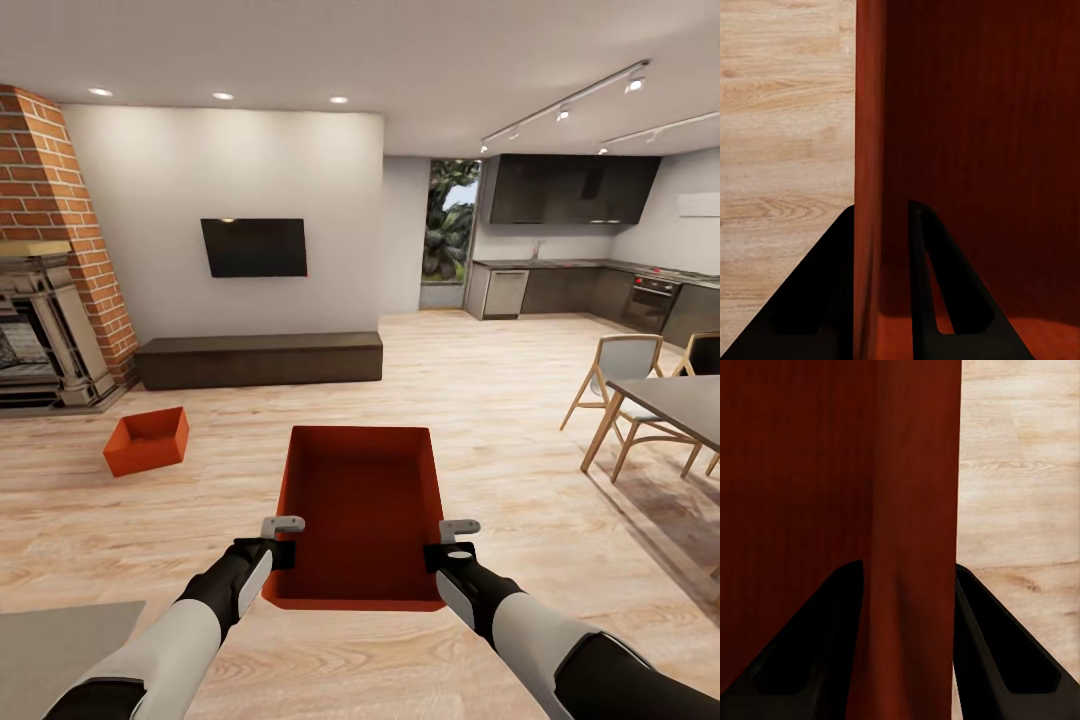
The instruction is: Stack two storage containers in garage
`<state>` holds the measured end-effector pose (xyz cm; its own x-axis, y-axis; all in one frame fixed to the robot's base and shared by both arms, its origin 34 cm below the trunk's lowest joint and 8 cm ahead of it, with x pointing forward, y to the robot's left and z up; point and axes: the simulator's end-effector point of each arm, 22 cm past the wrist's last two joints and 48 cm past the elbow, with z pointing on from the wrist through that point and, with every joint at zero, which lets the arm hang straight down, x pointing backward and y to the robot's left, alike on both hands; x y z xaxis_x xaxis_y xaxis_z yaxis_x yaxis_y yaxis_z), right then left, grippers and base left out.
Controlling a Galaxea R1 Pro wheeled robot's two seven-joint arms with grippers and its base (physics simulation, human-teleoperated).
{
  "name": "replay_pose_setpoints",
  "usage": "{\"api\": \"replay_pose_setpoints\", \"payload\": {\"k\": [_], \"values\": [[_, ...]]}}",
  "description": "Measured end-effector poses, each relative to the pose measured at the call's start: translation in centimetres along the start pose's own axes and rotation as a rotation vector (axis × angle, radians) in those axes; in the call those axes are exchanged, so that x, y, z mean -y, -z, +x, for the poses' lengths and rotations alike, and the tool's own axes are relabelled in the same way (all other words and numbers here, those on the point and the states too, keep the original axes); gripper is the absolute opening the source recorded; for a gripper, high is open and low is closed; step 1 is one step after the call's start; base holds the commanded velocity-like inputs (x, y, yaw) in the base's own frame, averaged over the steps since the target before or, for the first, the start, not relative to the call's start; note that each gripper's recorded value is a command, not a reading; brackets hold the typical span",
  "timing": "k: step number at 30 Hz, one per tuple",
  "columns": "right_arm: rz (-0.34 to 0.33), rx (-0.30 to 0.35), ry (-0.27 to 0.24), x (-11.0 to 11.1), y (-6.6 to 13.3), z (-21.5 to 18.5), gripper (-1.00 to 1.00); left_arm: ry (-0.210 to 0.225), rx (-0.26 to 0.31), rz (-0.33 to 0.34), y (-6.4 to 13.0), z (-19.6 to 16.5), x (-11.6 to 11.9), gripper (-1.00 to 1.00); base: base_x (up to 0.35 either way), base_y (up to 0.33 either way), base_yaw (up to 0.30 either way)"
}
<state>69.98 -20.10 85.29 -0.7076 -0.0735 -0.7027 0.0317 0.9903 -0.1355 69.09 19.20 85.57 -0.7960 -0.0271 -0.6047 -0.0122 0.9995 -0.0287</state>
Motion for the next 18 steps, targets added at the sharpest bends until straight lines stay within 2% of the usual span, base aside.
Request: {"api": "replay_pose_setpoints", "payload": {"k": [18], "values": [[0.000,-0.001,0.001,0.00,0.00,0.05,-1.00,0.000,-0.001,0.000,-0.01,0.06,0.00,-1.00,0.000,0.000,0.000]]}}
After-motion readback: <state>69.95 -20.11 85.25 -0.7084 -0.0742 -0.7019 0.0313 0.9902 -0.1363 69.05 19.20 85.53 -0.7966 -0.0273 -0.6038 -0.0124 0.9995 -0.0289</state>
